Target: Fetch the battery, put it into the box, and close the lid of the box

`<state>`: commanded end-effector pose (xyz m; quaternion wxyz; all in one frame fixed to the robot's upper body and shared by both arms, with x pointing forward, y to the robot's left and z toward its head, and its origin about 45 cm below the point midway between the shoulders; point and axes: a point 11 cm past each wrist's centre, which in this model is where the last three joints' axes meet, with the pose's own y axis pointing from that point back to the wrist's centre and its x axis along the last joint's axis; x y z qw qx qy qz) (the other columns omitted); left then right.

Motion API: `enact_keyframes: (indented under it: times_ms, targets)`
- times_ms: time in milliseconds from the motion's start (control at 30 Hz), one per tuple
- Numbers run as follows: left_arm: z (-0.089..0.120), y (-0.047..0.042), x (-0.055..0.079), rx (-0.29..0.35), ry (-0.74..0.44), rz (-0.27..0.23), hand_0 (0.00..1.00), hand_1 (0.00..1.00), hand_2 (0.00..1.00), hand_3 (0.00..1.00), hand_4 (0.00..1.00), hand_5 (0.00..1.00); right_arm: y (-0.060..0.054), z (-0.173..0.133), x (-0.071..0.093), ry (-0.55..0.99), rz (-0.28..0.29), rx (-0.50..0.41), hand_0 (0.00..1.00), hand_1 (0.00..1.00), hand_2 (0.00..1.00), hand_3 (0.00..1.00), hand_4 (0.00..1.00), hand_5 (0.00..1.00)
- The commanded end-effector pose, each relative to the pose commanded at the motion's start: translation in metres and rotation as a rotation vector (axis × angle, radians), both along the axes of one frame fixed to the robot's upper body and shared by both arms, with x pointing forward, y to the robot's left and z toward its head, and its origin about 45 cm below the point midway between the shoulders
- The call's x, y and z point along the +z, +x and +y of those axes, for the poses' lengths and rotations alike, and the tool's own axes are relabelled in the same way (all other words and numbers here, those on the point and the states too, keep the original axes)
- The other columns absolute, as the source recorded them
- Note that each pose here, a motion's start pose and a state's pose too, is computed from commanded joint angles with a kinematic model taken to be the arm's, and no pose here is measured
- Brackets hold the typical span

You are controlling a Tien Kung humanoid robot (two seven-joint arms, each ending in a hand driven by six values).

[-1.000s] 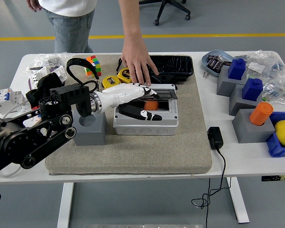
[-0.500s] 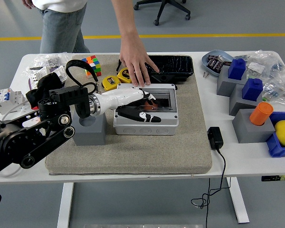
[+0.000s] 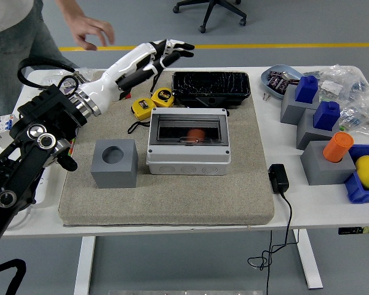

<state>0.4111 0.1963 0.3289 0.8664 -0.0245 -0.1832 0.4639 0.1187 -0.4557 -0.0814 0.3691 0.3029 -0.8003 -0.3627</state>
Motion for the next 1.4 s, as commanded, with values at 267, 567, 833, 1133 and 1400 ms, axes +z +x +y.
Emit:
enact_keyframes:
  times_ms: [267,567,833,1133,1400]
  targets:
    - [0.090,0.0035,0.020,0.193,-0.478,0.001,0.894,0.936,0.890,0.849,0.998,0.998,0.000,0.002,-0.001,0.005,-0.003,-0.003,0.835,0.820,0.773,0.810,0.998,0.998]
    - [0.189,-0.0147,0.002,0.581,-0.535,-0.056,0.986,0.998,0.998,0.957,0.998,0.998,0.001,0.004,-0.001,0.009,-0.007,-0.007,0.836,0.820,0.774,0.810,0.998,0.998]
    - [0.231,-0.0331,-0.025,0.798,-0.190,-0.029,0.998,0.998,0.998,0.989,0.998,0.998,0.000,0.004,-0.002,0.010,-0.002,-0.003,0.836,0.820,0.774,0.810,0.998,0.998]
    - [0.226,-0.0381,-0.063,0.780,0.072,0.087,0.998,0.998,0.998,0.949,0.998,0.998,-0.001,0.005,-0.002,0.011,0.002,0.003,0.836,0.820,0.774,0.810,0.998,0.998]
    - [0.216,-0.0426,-0.084,0.695,0.023,0.208,0.998,0.995,0.898,0.840,0.998,0.998,-0.004,0.005,-0.003,0.013,0.012,0.006,0.836,0.821,0.773,0.810,0.998,0.998]
